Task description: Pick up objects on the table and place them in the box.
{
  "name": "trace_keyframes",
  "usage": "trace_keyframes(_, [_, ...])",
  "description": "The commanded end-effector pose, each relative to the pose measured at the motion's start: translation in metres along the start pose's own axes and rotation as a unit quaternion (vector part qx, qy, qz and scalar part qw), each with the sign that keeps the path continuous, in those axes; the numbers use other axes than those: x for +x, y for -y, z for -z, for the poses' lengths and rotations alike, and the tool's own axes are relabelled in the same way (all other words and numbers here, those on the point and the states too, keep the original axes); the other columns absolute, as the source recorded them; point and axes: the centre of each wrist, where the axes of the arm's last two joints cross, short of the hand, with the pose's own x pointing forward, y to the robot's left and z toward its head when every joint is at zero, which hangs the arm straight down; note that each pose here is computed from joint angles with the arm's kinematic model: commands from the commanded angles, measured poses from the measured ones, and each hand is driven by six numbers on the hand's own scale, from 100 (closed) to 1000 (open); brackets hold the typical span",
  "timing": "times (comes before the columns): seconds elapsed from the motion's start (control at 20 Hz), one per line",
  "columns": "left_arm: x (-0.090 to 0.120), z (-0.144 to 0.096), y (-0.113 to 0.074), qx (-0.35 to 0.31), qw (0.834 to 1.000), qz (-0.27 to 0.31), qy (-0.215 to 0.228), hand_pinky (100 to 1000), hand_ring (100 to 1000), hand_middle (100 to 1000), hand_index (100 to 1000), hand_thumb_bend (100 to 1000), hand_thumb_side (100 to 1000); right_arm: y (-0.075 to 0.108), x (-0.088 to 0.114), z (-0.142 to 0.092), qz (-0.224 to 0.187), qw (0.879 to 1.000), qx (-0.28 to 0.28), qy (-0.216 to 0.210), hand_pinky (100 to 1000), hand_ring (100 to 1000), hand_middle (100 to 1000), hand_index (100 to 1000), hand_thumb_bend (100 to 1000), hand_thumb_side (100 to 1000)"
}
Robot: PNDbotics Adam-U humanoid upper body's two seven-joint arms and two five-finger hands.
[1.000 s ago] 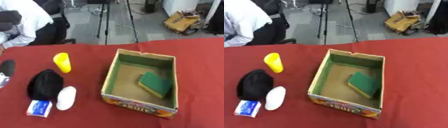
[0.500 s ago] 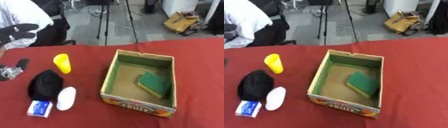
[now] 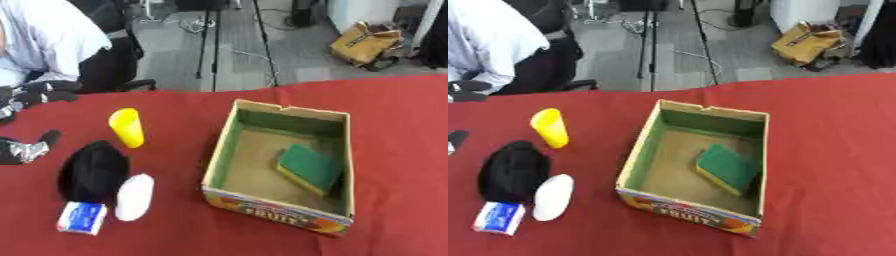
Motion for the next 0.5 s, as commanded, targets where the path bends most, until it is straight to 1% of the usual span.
trace_keyframes(0.05, [-0.0079, -0.0067, -0.0101, -0.068, 0.998, 0.012, 0.001, 1000, 1000, 1000, 1000, 100, 998, -0.0003, 0.0015, 0.0062, -0.003, 1.000, 0.011, 0.004, 852, 828, 722, 746, 100, 1000])
trace_keyframes(0.2, [-0.0093, -0.0041, -0.0074, -0.089, 0.996, -0.005, -0.023, 1000, 1000, 1000, 1000, 100, 1000, -0.0013, 0.0010, 0.0062, -0.001, 1.000, 0.010, 0.001, 852, 828, 720, 737, 100, 1000])
trace_keyframes(0.5, [-0.0111, -0.0023, -0.0072, -0.103, 0.994, -0.014, -0.040, 1000, 1000, 1000, 1000, 100, 1000, -0.0022, 0.0006, 0.0057, 0.000, 1.000, 0.009, -0.003, 853, 828, 717, 722, 100, 1000])
